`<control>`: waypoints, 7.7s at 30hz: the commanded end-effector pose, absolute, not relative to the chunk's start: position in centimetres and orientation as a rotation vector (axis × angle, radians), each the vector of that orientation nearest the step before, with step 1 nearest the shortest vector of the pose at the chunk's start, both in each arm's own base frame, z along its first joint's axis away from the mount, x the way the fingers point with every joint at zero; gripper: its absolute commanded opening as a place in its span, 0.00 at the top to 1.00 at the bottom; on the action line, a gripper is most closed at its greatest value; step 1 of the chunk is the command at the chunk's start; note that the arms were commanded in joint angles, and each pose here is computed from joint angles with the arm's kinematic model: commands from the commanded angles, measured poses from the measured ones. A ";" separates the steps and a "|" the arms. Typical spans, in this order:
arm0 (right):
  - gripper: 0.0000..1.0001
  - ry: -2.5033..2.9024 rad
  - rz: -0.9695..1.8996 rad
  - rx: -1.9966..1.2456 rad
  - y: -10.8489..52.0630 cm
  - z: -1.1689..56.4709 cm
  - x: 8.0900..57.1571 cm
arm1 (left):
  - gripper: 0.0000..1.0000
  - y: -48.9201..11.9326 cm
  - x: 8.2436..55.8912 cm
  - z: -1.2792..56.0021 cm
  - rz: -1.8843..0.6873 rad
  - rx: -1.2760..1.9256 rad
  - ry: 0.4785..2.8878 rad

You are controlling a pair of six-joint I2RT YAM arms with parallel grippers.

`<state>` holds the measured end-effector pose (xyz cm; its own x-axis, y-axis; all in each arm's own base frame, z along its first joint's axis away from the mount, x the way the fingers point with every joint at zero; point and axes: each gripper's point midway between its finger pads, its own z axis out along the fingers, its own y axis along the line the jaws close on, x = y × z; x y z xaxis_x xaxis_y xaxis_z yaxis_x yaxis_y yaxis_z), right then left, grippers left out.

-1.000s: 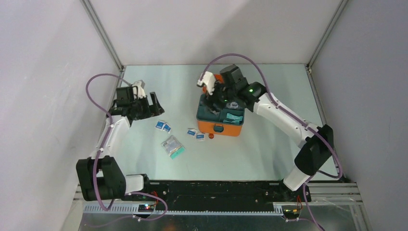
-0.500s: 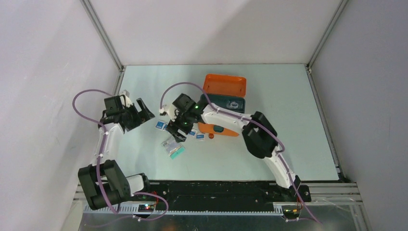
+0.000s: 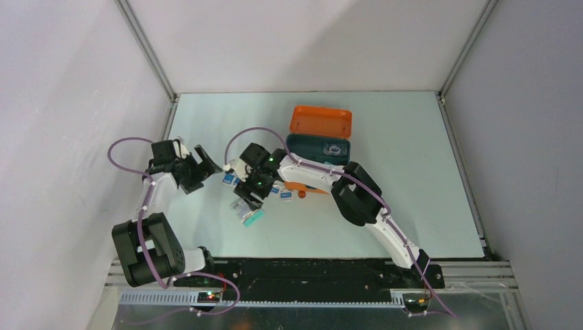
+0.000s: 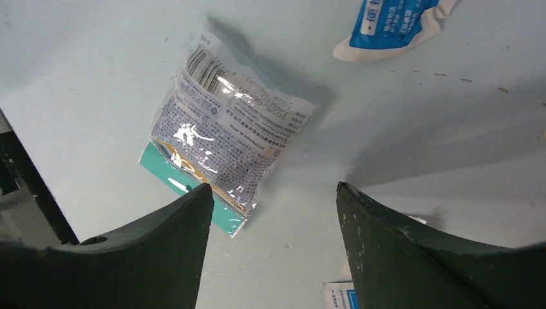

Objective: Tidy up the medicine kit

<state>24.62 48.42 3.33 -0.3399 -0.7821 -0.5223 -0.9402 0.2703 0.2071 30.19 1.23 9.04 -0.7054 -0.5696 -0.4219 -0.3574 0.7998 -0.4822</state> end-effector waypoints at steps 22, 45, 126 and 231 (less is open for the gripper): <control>1.00 1.990 0.340 -1.728 48.0 5.4 24.4 | 0.06 1.6 31.6 10.4 -0.555 -0.699 2.343; 1.00 1.566 0.341 -1.481 33.2 26.6 37.0 | 0.08 0.7 32.1 11.2 -0.635 -0.661 2.328; 0.47 1.676 0.302 -2.006 38.9 10.1 28.3 | 0.14 2.0 31.6 9.7 -0.508 -0.646 2.338; 0.01 2.035 0.478 -1.937 41.0 7.3 26.2 | 0.12 1.0 31.9 10.4 -0.585 -0.636 2.292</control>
<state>23.88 41.17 8.49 0.0913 -0.8906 -0.4456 -0.9954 -0.0940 -0.0162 31.52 1.21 9.20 -0.6735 -0.5833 -0.4540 -0.3134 0.7816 -0.5393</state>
